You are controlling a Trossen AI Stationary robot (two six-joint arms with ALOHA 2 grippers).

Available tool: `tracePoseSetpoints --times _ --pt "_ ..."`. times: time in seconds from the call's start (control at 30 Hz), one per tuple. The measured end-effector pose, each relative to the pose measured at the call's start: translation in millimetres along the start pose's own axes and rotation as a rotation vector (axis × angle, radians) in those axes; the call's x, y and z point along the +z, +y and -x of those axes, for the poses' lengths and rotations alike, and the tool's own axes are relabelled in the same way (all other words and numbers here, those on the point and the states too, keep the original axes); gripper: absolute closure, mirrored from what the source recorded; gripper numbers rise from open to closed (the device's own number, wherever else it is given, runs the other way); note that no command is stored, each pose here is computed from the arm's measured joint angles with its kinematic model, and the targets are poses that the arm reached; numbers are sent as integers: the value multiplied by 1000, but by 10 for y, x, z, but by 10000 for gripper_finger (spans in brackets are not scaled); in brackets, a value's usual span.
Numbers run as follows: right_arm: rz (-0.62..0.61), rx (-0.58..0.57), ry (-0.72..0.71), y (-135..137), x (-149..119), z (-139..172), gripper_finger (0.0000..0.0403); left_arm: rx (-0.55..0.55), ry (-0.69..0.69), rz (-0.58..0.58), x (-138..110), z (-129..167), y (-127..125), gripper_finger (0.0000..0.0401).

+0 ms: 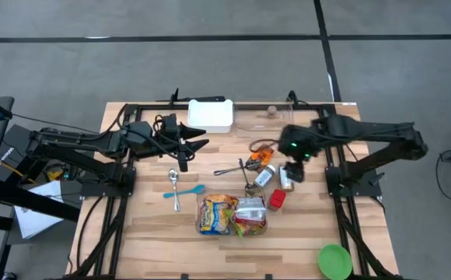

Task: Pick & Place Food Item
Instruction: Put the red seasoning into the top transparent bin

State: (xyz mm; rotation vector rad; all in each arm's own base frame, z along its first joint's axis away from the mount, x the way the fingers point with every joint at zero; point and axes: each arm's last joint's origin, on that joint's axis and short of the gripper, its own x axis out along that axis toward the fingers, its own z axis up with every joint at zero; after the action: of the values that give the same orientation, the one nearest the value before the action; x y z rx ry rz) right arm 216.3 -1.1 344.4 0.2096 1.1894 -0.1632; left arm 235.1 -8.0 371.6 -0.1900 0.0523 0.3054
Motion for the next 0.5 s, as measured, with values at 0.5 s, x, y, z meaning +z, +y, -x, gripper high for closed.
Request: tracePoseSetpoints --times 0.5 --pt "734 66 -97 449 -247 -46 93 -25 5 1 -1 1 -7 242"
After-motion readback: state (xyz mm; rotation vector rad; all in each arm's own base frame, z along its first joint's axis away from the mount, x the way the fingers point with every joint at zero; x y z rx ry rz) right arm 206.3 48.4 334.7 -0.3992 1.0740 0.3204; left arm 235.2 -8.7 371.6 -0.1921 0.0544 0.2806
